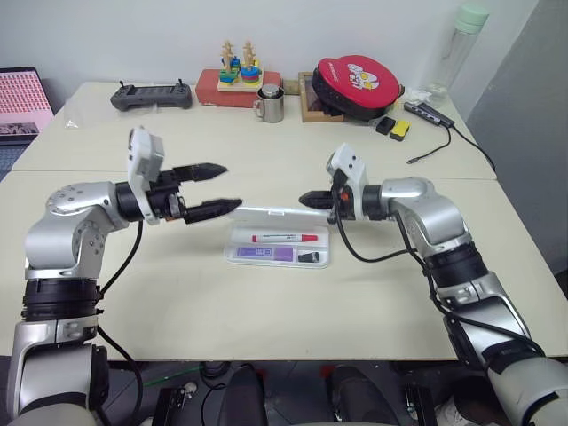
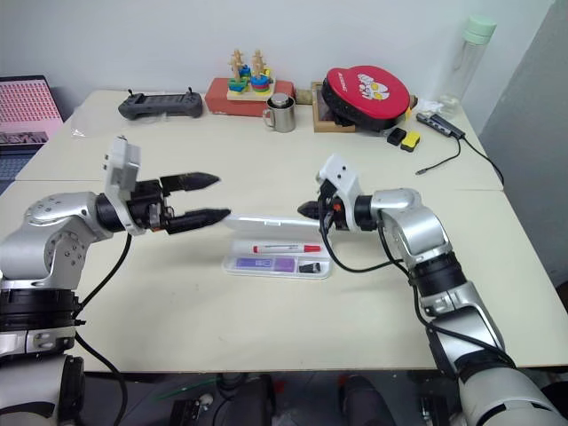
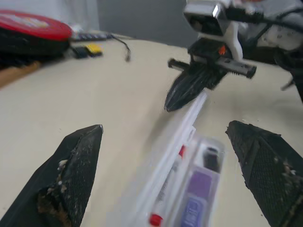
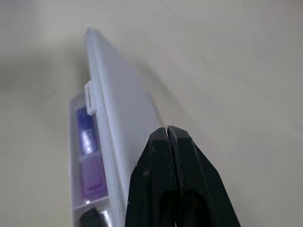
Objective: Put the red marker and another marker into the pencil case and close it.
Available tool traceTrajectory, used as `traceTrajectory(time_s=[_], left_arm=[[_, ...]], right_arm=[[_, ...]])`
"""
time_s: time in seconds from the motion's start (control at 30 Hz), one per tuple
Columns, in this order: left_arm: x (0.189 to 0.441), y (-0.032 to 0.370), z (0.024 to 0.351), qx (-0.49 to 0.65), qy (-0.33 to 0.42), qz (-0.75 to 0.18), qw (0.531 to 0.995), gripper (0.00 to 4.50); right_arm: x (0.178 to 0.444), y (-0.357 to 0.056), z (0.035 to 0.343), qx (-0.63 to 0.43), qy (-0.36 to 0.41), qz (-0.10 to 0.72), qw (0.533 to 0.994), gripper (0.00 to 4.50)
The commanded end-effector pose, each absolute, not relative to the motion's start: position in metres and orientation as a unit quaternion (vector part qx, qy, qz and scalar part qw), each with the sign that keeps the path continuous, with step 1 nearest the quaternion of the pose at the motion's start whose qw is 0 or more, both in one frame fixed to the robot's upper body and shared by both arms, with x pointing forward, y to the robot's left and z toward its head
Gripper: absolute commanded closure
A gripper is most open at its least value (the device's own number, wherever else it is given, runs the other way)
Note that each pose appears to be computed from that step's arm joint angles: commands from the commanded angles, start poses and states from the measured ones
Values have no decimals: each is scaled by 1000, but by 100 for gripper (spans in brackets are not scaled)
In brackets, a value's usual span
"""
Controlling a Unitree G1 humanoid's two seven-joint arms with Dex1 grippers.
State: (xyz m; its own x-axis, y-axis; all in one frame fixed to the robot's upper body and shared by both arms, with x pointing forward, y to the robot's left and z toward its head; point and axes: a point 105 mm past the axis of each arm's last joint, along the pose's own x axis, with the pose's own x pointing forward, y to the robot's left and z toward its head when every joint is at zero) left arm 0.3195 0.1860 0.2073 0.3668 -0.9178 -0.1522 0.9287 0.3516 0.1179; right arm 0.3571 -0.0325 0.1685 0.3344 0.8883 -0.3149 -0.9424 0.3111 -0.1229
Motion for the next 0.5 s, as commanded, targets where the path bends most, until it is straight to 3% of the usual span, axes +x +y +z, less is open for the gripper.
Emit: traceTrajectory(time_s=[0.03,0.2,0.3,0.4,0.5], left_arm=[[311,180,208,123,39,-578,806,0],[309,173,197,122,61,-585,800,0],[307,170,190,119,71,-587,797,0],[307,165,184,122,76,-588,796,0],[319,166,187,106,70,-551,825,0]], right_arm=[[347,-32,151,-176,109,570,795,449],[337,-41,101,-233,166,553,782,449],[334,-43,92,-237,176,552,780,449],[336,-44,92,-216,175,545,791,449],[336,-41,123,-136,102,546,820,449]])
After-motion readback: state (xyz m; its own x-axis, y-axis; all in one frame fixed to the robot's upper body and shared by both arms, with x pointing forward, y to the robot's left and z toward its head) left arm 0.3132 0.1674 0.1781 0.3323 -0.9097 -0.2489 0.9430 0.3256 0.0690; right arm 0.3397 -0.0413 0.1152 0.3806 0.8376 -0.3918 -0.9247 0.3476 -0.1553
